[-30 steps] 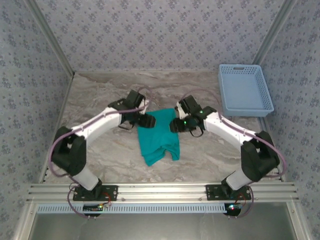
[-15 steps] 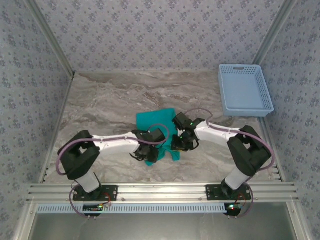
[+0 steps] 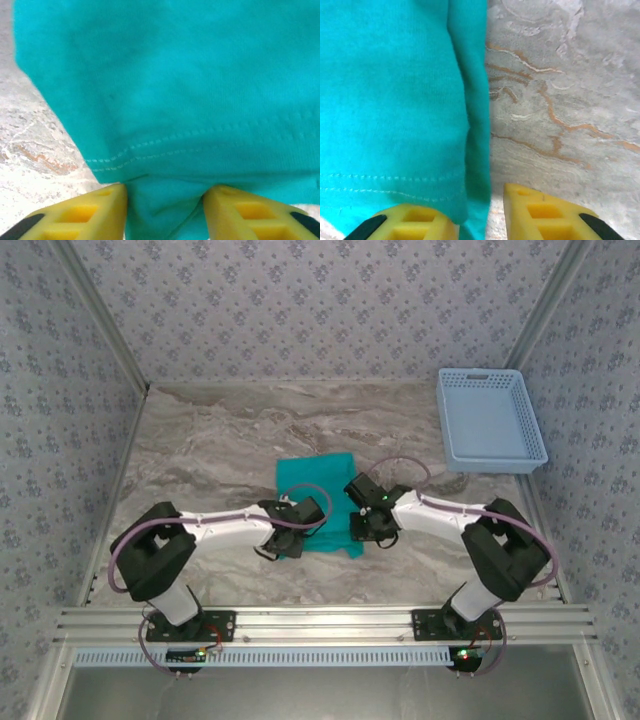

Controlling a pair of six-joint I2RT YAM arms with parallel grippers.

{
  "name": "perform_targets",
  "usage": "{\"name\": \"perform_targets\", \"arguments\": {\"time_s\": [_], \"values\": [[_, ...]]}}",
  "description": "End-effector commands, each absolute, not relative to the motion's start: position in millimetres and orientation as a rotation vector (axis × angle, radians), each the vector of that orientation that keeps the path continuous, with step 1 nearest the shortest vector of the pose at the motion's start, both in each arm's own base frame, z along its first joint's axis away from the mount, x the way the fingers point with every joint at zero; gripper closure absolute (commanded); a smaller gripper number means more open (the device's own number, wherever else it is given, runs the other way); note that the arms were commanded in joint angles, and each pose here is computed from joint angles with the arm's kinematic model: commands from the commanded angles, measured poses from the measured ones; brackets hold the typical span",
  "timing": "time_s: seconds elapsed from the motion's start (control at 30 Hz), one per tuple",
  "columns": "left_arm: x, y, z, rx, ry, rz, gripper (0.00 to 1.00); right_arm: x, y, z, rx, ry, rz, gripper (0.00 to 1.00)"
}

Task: Fold the inside-out t-shirt

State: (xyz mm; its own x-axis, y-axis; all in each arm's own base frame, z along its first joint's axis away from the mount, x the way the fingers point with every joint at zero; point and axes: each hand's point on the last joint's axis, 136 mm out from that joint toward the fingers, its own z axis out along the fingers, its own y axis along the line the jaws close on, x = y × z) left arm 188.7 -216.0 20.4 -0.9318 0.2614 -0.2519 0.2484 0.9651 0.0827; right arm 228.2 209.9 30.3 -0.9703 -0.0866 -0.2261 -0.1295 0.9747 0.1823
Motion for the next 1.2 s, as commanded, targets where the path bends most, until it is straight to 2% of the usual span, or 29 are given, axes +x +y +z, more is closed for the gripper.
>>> {"name": "perform_targets", "arguments": {"time_s": [0.0, 0.2, 0.3, 0.37, 0.4, 0.43, 0.57, 0.6, 0.67, 0.73, 0.9, 1.17], "values": [[150, -223, 28, 0.665, 2.911, -0.04, 0.47, 231, 207, 60, -0.338, 2.822, 0.35, 0.57], [165, -259, 87, 0.926, 2.627, -0.252, 0.37, 262, 188, 117, -0.403, 2.634, 0.459, 0.44], [171, -269, 114, 1.105, 2.451, -0.28, 0.24, 274, 187, 127, -0.371, 2.625, 0.517, 0.42], [162, -274, 126, 1.363, 2.26, -0.315, 0.18, 270, 202, 129, -0.511, 2.592, 0.591, 0.37], [149, -277, 131, 1.538, 2.112, -0.367, 0.12, 266, 205, 128, -0.621, 2.559, 0.565, 0.36], [142, -276, 136, 1.625, 1.999, -0.385, 0.01, 266, 204, 131, -0.699, 2.518, 0.531, 0.35], [160, -254, 149, 1.671, 1.755, -0.25, 0.0, 237, 220, 170, -1.37, 2.031, 0.507, 0.29], [160, -246, 144, 1.728, 1.745, -0.256, 0.0, 226, 220, 172, -1.543, 1.879, 0.473, 0.24], [158, -234, 124, 1.859, 1.72, -0.2, 0.0, 205, 222, 164, -1.804, 1.661, 0.43, 0.19], [161, -228, 106, 1.941, 1.68, -0.13, 0.0, 189, 221, 147, -1.982, 1.552, 0.443, 0.19], [175, -241, 77, 1.96, 1.595, -0.106, 0.02, 197, 216, 97, -2.156, 1.505, 0.332, 0.17], [206, -239, 43, 1.963, 1.664, 0.027, 0.0, 227, 234, 61, -2.089, 1.466, 0.233, 0.17]]}}
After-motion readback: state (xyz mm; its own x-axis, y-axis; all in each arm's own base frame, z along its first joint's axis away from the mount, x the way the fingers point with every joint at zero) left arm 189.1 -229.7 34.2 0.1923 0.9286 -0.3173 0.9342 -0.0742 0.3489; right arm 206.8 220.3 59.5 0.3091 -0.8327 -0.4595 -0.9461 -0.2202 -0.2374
